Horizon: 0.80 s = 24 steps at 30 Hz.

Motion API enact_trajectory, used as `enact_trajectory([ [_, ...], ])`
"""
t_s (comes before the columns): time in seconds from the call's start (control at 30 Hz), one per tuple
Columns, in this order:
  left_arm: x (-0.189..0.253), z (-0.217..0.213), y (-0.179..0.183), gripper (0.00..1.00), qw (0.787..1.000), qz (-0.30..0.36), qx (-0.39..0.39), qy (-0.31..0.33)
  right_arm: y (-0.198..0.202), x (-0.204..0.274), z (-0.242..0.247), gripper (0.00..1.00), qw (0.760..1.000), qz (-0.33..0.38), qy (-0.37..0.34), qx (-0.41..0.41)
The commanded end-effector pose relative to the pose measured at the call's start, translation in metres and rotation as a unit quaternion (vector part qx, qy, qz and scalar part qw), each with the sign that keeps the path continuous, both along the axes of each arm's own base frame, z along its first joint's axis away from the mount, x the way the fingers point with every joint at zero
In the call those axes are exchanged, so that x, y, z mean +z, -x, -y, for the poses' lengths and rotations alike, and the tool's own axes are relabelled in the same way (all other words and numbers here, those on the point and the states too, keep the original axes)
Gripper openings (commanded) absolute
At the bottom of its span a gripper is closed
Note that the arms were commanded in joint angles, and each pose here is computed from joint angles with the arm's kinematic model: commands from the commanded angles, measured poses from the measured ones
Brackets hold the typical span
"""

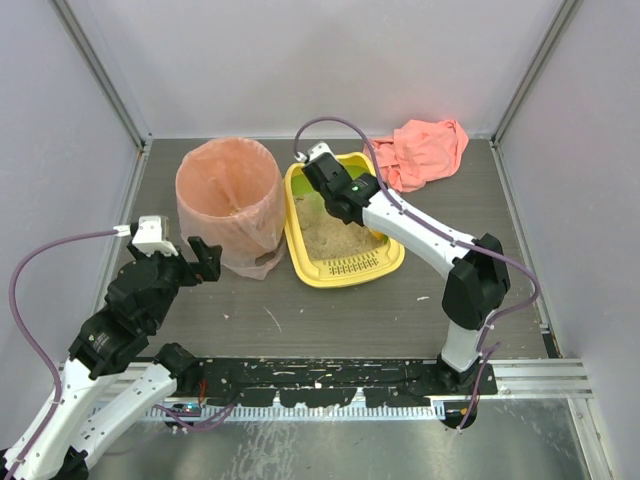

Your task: Clean the litter box

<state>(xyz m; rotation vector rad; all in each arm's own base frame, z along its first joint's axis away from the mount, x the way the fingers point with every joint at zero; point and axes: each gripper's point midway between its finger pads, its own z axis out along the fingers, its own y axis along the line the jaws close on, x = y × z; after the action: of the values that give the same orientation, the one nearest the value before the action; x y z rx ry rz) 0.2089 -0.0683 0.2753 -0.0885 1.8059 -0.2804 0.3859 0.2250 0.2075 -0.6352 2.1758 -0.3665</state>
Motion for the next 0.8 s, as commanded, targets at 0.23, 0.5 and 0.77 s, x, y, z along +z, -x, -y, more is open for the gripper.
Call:
enact_trajectory([
  [0.23, 0.017, 0.001, -0.004, 0.98, 1.0, 0.027, 0.002, 0.015, -0.016, 0.006, -0.016, 0.01, 0.984, -0.02, -0.176, 0.007],
  [0.5, 0.016, 0.002, -0.005, 0.98, 1.0, 0.024, 0.003, 0.014, -0.006, 0.032, -0.024, 0.01, 0.957, -0.036, -0.284, 0.048],
  [0.77, 0.016, 0.004, -0.007, 0.98, 1.0, 0.021, 0.001, 0.013, 0.0, 0.037, -0.017, 0.01, 0.928, -0.056, -0.364, 0.058],
])
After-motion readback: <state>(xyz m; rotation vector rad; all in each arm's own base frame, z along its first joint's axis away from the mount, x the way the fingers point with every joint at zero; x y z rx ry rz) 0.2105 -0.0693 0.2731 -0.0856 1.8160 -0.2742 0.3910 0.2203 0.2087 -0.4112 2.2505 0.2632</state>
